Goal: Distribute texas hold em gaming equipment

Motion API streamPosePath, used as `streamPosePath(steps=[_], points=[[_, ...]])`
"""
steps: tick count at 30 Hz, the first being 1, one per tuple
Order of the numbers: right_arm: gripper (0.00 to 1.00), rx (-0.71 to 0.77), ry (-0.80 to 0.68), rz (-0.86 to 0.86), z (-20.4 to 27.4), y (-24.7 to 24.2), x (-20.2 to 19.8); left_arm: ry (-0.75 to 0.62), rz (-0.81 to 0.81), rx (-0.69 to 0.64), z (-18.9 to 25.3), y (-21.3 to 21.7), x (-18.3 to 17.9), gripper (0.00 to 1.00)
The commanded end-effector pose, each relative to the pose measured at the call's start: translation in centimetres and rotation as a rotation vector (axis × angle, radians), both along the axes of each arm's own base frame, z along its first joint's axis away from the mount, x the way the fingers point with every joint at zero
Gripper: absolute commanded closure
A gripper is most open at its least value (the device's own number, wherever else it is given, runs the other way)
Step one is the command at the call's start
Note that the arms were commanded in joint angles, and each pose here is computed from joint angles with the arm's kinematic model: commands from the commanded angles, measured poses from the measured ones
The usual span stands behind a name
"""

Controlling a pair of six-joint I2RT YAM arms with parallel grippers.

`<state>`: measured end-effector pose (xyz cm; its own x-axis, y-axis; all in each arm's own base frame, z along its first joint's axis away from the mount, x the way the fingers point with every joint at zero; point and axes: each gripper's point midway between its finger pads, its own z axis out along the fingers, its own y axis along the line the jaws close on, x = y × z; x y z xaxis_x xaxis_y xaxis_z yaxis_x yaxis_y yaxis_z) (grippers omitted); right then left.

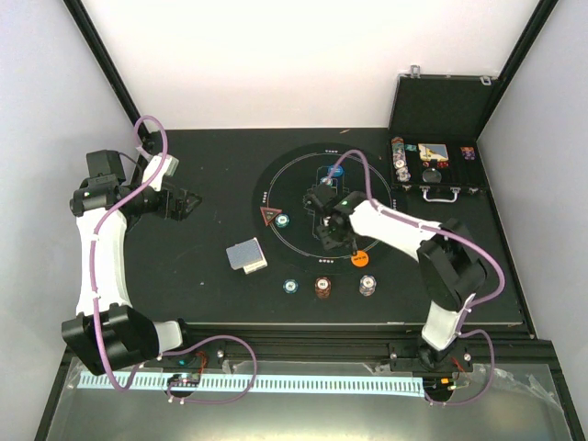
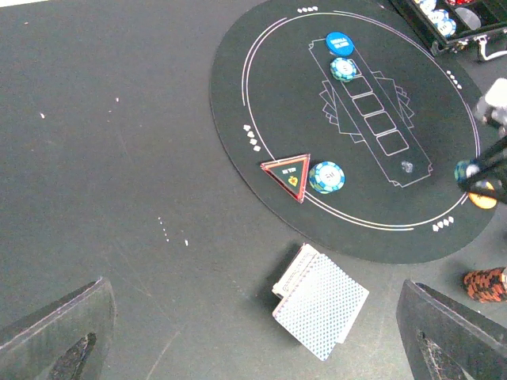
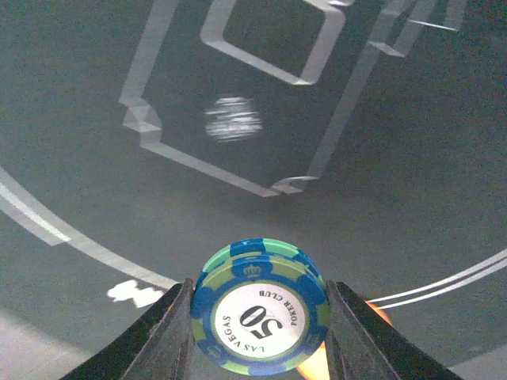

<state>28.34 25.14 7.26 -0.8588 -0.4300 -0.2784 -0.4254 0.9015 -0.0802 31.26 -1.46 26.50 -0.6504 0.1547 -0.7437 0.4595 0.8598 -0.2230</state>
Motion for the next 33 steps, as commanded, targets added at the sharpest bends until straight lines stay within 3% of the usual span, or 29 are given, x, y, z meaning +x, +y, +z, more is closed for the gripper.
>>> streamPosePath(steps=[1, 8, 24, 33], points=[[0.68, -0.028, -0.03, -0.127, -0.7, -4.9, 3.3, -0.049, -0.009, 0.008, 2.1, -0.1, -0.5, 0.01], [0.69, -0.038, 0.006, -0.226, -3.7, -8.2, 5.3, -0.053, -0.01, 0.016, 2.2, -0.1, -0.5, 0.01], [0.69, -0.067, 0.047, -0.266, -6.0, -9.8, 4.0, -0.045, -0.012, 0.019, 1.9, -0.1, -0.5, 0.01], [0.34, -0.053, -0.012, -0.266, -3.0, -9.2, 5.7, -0.044, -0.016, 0.029, 1.9, 0.0, -0.7, 0.01]])
